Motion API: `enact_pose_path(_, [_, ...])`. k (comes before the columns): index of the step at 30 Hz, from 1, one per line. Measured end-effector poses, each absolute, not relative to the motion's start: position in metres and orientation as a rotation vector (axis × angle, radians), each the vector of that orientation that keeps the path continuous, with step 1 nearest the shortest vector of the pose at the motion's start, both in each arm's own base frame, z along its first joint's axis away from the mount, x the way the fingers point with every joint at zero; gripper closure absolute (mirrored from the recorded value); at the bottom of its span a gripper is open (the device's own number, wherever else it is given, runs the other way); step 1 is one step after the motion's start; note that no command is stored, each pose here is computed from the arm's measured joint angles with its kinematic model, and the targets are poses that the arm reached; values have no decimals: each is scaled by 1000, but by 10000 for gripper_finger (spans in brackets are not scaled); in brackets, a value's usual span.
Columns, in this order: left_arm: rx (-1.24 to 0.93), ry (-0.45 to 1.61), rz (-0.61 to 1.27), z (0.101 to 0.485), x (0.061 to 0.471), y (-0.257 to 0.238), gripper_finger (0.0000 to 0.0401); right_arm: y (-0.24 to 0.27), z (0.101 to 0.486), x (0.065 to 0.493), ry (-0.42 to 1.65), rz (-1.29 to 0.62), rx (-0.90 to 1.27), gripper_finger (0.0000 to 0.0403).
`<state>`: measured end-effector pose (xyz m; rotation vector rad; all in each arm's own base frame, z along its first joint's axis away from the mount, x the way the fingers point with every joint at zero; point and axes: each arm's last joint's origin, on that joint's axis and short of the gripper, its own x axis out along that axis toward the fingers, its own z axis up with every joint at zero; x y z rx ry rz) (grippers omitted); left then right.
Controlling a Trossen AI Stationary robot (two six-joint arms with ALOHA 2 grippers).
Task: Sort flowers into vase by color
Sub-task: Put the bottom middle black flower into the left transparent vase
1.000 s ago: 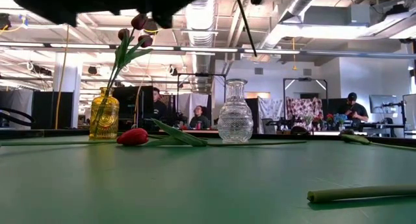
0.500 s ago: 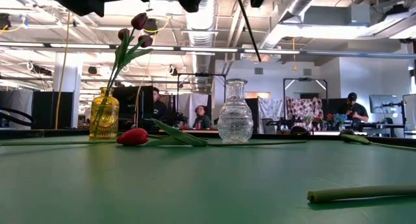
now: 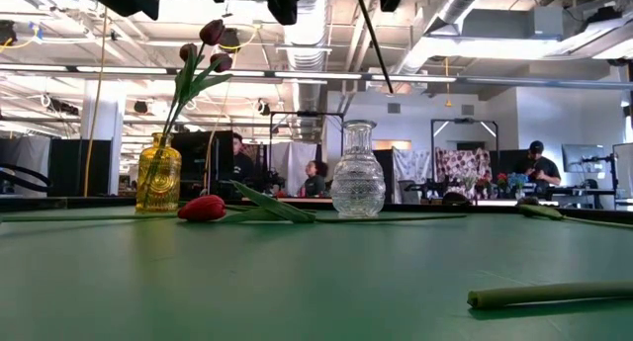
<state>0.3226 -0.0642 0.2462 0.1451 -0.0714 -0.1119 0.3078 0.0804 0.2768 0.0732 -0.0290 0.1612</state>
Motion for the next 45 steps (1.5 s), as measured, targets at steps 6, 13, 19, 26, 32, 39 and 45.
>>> enact_pose_path(6, [126,-64,-119,246,323,-62,392,80,277,308,-29,156,74,382])
enact_pose_path(13, [127,-59,-128,245,323,-62,399,77,276,309,-23,151,48,315])
enact_pose_path(19, [130,-49,-91,244,323,-60,400,70,276,304,47,137,33,214])
enact_pose_path(26, [160,-84,-54,266,310,-58,401,68,279,287,182,132,-15,141])
enact_pose_path(32, [96,-166,-85,290,296,-56,401,70,268,295,204,81,-74,139])
enact_pose_path(39, [63,-128,-60,287,296,-55,401,70,263,298,211,8,-132,139])
enact_pose_path(45, [64,-94,-19,284,297,-54,401,77,272,289,190,40,-181,138])
